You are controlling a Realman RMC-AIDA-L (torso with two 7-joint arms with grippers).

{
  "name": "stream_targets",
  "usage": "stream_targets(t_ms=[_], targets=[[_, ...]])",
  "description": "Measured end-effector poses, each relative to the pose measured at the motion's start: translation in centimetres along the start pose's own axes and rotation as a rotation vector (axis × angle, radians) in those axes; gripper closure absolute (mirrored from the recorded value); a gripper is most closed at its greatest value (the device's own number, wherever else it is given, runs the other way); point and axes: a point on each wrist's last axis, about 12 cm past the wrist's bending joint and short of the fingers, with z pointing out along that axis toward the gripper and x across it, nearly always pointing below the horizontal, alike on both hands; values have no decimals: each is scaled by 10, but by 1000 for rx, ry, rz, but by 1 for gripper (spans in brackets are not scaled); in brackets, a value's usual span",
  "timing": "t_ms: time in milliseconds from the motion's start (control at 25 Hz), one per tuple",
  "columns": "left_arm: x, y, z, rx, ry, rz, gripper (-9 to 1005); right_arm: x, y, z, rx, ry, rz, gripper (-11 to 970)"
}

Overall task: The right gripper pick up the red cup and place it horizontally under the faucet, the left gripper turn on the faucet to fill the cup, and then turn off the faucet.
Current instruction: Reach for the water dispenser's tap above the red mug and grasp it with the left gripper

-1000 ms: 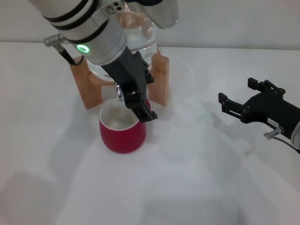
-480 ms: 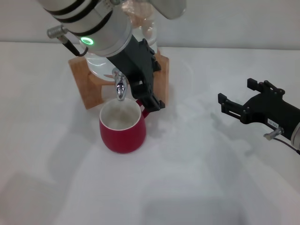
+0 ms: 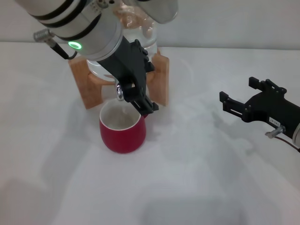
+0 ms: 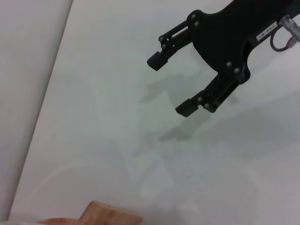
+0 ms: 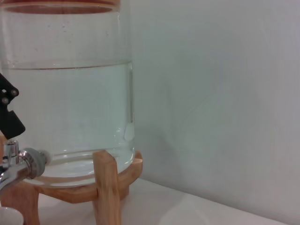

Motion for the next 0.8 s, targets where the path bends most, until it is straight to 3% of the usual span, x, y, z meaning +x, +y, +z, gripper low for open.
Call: stream_targets(t_ms=[800], targets=[[3,-10,-11,-11,-9,6,106,-1,1,0,-10,-10,3,91]])
